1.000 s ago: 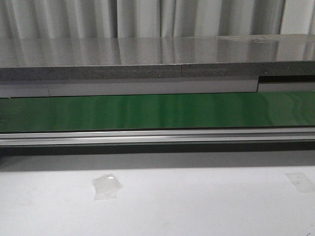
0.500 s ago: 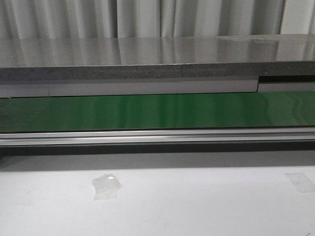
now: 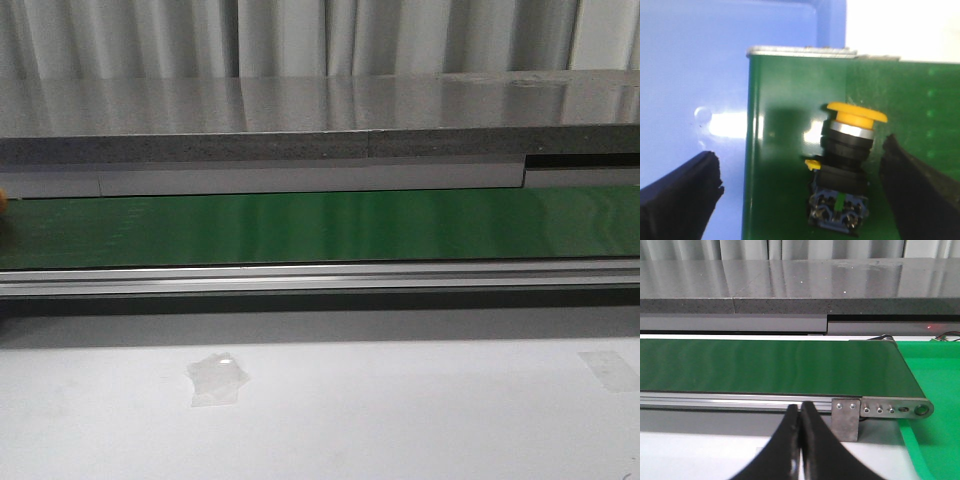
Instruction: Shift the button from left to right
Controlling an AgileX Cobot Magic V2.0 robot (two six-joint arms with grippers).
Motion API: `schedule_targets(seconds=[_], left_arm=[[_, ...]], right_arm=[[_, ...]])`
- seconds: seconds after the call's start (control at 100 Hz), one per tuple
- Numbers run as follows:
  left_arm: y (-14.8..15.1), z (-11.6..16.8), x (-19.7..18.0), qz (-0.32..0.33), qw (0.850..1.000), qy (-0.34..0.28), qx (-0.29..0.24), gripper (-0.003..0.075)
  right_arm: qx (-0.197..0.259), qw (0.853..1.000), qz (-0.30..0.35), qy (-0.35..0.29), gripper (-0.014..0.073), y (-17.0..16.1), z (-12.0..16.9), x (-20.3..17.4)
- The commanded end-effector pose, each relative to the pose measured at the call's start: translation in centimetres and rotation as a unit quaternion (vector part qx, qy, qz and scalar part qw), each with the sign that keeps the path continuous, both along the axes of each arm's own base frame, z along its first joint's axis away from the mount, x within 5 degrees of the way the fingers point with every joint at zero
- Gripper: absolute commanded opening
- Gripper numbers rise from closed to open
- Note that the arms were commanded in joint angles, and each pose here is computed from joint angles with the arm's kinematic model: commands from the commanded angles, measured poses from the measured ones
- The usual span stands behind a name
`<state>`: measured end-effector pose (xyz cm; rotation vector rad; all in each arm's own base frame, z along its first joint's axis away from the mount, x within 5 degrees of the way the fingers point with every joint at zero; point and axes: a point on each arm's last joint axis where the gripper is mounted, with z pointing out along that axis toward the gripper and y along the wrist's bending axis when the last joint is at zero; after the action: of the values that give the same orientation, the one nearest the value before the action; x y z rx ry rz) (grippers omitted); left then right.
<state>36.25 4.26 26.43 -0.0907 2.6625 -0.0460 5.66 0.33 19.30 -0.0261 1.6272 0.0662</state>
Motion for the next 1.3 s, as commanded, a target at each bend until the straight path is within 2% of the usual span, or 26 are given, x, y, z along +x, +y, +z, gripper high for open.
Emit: schedule_targets(seconds=[0.0, 0.24, 0.4, 0.53, 0.67, 0.96, 1.29], left_arm=[[-0.5, 4.6, -1.1, -0.001, 0.997, -0.078, 0.0, 0.0621], [-1.4, 9.7, -5.0, -0.014, 0.983, -0.184, -0.001, 0.0621], [-2.0, 10.5, -8.8, -0.013, 0.966, -0.256, -0.006, 0.0621], [-2.4, 10.9, -12.4, -0.004, 0.946, -0.325, 0.008, 0.0621], [-3.3, 10.6, -16.0, -0.012, 0.923, -0.384, 0.023, 0.0621], [-5.1, 7.6, -21.7, -0.053, 0.908, -0.416, 0.008, 0.0621], [-5.5, 5.0, -26.7, -0.066, 0.869, -0.491, 0.001, 0.0621]], right_arm=[[-0.001, 0.998, -0.001, -0.062, -0.0068, 0.0, 1.4, -0.2], [-0.001, 0.998, -0.001, -0.062, -0.0068, 0.0, 1.4, -0.2], [-0.001, 0.998, -0.001, -0.062, -0.0068, 0.0, 1.4, -0.2], [-0.001, 0.998, -0.001, -0.062, -0.0068, 0.0, 1.4, -0.2], [-0.001, 0.998, -0.001, -0.062, -0.0068, 0.0, 1.4, -0.2], [-0.001, 0.998, -0.001, -0.062, -0.0068, 0.0, 1.4, -0.2], [-0.001, 0.998, -0.001, -0.062, -0.0068, 0.0, 1.4, -0.2]])
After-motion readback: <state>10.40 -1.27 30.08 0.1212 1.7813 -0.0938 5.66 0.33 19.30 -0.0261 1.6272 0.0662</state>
